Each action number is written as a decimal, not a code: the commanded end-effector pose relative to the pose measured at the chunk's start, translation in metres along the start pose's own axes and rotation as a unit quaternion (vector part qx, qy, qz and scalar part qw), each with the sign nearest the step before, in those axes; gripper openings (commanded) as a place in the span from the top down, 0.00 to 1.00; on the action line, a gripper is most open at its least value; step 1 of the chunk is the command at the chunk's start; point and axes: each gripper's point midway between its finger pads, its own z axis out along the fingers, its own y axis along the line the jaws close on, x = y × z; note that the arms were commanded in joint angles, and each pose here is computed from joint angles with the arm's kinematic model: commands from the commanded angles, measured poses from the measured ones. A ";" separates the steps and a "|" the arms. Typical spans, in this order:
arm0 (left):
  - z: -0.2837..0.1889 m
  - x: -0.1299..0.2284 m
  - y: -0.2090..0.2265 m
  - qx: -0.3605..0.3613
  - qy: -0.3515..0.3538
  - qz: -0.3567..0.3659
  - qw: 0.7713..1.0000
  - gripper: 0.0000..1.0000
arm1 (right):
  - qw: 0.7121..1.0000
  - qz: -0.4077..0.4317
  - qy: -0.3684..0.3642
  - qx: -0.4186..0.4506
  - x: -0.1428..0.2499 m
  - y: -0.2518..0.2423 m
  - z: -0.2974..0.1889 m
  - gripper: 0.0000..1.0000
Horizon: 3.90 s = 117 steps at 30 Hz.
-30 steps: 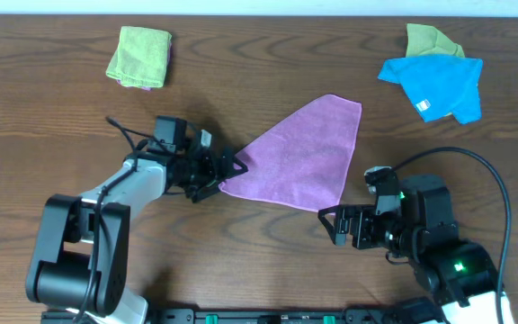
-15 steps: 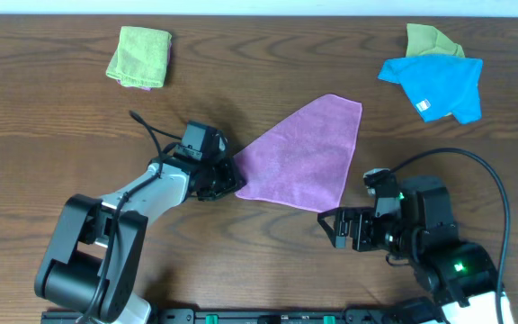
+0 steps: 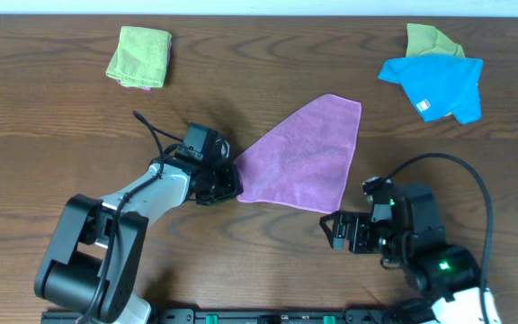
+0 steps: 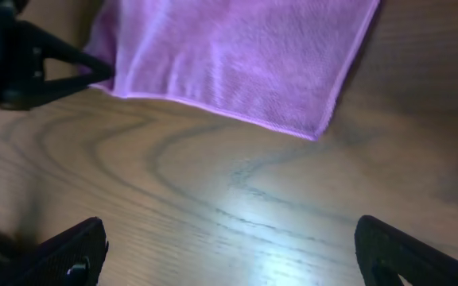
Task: Fold the cloth
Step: 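Lift the purple cloth with both grippers and carry it forward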
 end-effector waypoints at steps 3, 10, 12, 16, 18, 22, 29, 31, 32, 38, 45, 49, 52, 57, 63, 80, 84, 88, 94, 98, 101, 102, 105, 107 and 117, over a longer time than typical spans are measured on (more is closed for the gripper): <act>-0.019 0.003 -0.016 0.020 -0.011 0.032 0.999 0.94 | 0.998 0.065 -0.002 -0.005 0.013 -0.014 0.021 0.01; -0.043 0.010 -0.028 0.029 -0.022 0.040 0.999 0.94 | 0.991 0.132 -0.029 -0.022 0.018 -0.025 0.043 0.13; -0.047 0.011 -0.029 0.030 -0.023 0.041 0.998 0.94 | 0.988 0.148 -0.030 -0.024 0.021 -0.028 0.048 0.13; -0.053 0.012 -0.033 0.034 -0.028 0.045 0.998 0.94 | 0.986 0.163 -0.036 -0.023 0.023 -0.034 0.056 0.13; -0.054 0.014 -0.036 0.042 -0.025 0.047 0.998 0.94 | 0.983 0.179 -0.045 -0.014 0.023 -0.041 0.061 0.13; -0.054 0.018 -0.034 0.041 -0.017 0.042 0.998 0.94 | 0.980 0.189 -0.059 -0.009 0.017 -0.045 0.065 0.13; -0.053 0.025 -0.029 0.030 -0.002 0.045 0.999 0.94 | 0.977 0.198 -0.075 0.001 0.006 -0.051 0.074 0.12; -0.053 0.026 -0.029 0.030 -0.001 0.046 0.998 0.94 | 0.977 0.199 -0.075 0.005 0.005 -0.053 0.078 0.12; -0.053 0.026 -0.029 0.030 -0.001 0.046 0.998 0.94 | 0.977 0.199 -0.075 0.008 0.005 -0.055 0.081 0.11; -0.053 0.026 -0.029 0.030 -0.001 0.046 0.998 0.94 | 0.976 0.209 -0.063 0.021 0.008 -0.064 0.096 0.13; -0.053 0.028 -0.027 0.028 0.004 0.043 0.999 0.94 | 0.974 0.221 -0.047 0.032 0.016 -0.072 0.110 0.18; -0.053 0.030 -0.026 0.025 0.008 0.040 0.999 0.94 | 0.973 0.223 -0.039 0.039 0.020 -0.075 0.112 0.25; -0.053 0.031 -0.025 0.024 0.010 0.038 0.999 0.94 | 0.972 0.224 -0.045 0.047 0.019 -0.078 0.111 0.44; -0.053 0.033 -0.024 0.021 0.013 0.036 0.999 0.94 | 0.971 0.223 -0.054 0.060 0.017 -0.083 0.111 0.48; -0.053 0.032 -0.023 0.019 0.012 0.036 0.999 0.94 | 0.974 0.212 -0.057 0.054 0.015 -0.081 0.111 0.99; -0.109 -0.026 -0.060 0.071 -0.086 0.051 0.992 0.94 | 0.972 0.107 -0.161 -0.136 -0.083 0.020 0.060 0.99; -0.144 -0.065 -0.077 0.094 -0.152 0.057 0.982 0.94 | 0.962 0.091 -0.212 -0.147 -0.136 0.049 0.025 0.99; -0.176 -0.102 -0.093 0.118 -0.225 0.049 0.966 0.94 | 0.965 0.048 -0.227 -0.124 -0.176 0.064 0.006 0.99; -0.196 -0.146 -0.109 0.137 -0.294 0.045 0.945 0.94 | 0.963 0.017 -0.250 -0.099 -0.240 0.072 -0.013 0.99; -0.188 -0.179 -0.116 0.144 -0.306 0.047 0.940 0.94 | 0.960 0.014 -0.264 -0.093 -0.280 0.068 -0.013 0.99; -0.182 -0.205 -0.120 0.145 -0.310 0.048 0.938 0.94 | 0.959 0.016 -0.268 -0.088 -0.305 0.062 -0.005 0.99; -0.181 -0.214 -0.122 0.147 -0.311 0.049 0.938 0.95 | 0.959 0.016 -0.269 -0.086 -0.312 0.060 -0.002 0.99; -0.180 -0.239 -0.128 0.156 -0.312 0.057 0.935 0.94 | 0.958 0.018 -0.274 -0.082 -0.337 0.056 0.005 0.99; -0.184 -0.252 -0.132 0.166 -0.313 0.063 0.933 0.94 | 0.957 0.017 -0.276 -0.084 -0.350 0.056 0.009 0.99; -0.221 -0.276 -0.149 0.215 -0.318 0.107 0.917 0.94 | 0.952 -0.025 -0.289 -0.093 -0.391 0.075 -0.006 0.99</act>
